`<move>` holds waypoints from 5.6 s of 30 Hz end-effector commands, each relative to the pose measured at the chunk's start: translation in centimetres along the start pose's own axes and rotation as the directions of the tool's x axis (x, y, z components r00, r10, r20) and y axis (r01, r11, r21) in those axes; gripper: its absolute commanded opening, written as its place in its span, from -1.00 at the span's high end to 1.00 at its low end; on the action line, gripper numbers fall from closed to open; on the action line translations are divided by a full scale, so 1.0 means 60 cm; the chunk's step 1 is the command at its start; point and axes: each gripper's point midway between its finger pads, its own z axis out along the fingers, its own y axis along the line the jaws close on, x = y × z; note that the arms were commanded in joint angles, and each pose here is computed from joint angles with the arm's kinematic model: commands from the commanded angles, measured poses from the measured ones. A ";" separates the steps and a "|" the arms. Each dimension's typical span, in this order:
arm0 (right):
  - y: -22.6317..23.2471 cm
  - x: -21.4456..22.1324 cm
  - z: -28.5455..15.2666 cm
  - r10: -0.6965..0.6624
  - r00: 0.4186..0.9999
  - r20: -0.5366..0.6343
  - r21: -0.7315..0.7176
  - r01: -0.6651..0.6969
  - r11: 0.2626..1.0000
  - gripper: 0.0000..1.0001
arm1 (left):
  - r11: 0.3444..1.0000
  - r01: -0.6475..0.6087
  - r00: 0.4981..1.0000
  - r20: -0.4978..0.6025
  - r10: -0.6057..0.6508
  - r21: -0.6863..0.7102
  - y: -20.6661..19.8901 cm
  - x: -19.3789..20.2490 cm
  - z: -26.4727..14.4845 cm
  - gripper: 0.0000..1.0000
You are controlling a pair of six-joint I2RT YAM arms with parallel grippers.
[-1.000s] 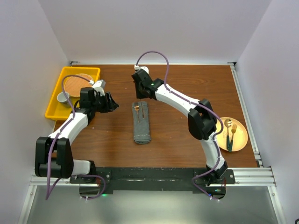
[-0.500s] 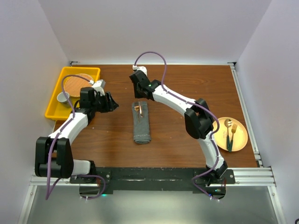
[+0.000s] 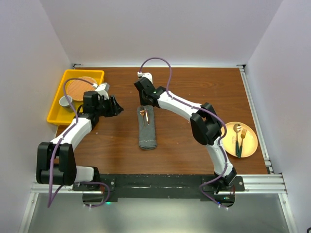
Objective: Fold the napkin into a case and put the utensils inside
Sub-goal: Insert the spoon into the folded napkin, then stuff the utensils into the folded napkin.
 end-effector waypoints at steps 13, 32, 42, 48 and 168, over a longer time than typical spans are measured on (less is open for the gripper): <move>0.002 0.011 -0.004 0.006 0.999 0.039 0.031 -0.007 0.999 1.00 | 1.000 -0.020 0.999 0.033 0.019 0.018 -0.007 -0.008 -0.002 0.00; 0.008 -0.010 -0.005 0.052 0.994 0.100 0.021 -0.054 0.998 1.00 | 1.000 -0.027 0.999 0.023 0.027 0.014 -0.003 0.004 -0.008 0.00; 0.006 -0.012 -0.011 0.058 0.992 0.110 0.015 -0.060 0.998 1.00 | 1.000 -0.024 1.000 0.015 0.024 0.014 0.000 0.012 -0.011 0.00; 0.007 0.002 -0.035 0.083 0.995 0.050 0.004 -0.084 0.996 1.00 | 1.000 -0.022 1.000 0.011 0.022 0.019 -0.001 0.012 -0.008 0.00; -0.323 -0.034 -0.109 -0.104 0.981 -0.162 -0.285 0.054 0.957 -0.96 | 0.000 -0.917 0.133 0.305 0.943 0.400 -0.156 -0.107 0.291 -0.94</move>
